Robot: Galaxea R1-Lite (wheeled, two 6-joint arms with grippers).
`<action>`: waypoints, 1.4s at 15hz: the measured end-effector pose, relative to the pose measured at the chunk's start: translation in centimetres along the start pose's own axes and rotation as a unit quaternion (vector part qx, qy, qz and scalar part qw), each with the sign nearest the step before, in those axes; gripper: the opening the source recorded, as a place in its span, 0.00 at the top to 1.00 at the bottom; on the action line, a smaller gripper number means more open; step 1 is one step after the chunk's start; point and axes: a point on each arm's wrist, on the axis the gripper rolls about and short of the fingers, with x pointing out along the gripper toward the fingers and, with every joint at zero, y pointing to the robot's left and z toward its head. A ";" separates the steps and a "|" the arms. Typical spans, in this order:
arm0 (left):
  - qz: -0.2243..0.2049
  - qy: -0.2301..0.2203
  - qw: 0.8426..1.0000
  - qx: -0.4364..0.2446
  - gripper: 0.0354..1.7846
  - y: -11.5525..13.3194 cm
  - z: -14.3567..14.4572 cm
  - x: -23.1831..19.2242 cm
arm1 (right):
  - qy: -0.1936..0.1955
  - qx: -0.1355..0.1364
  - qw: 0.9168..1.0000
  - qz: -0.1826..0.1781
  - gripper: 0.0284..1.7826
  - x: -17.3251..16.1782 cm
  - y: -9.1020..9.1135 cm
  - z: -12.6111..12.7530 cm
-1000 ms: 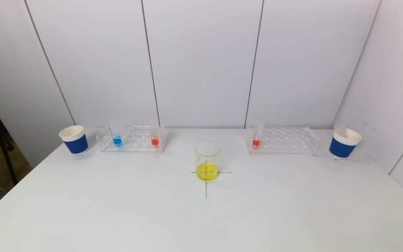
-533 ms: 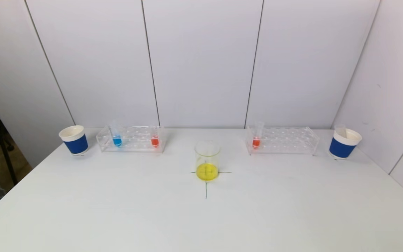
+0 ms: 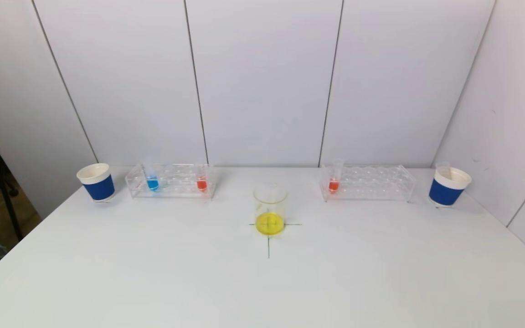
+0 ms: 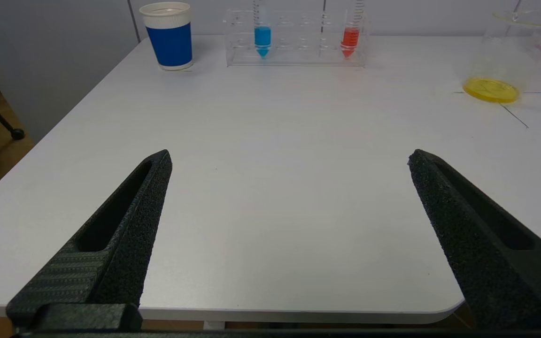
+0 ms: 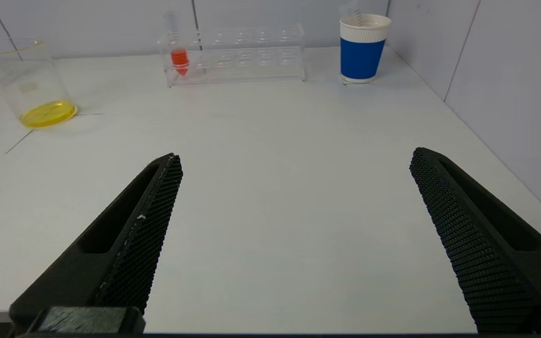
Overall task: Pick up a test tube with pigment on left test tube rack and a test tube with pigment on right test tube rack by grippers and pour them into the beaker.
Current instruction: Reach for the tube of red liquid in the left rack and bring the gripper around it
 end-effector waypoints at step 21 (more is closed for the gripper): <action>0.000 -0.067 0.998 0.020 0.01 -0.2 8.0 -2.5 | 0.000 0.001 1.000 0.000 0.01 0.0 0.0 0.0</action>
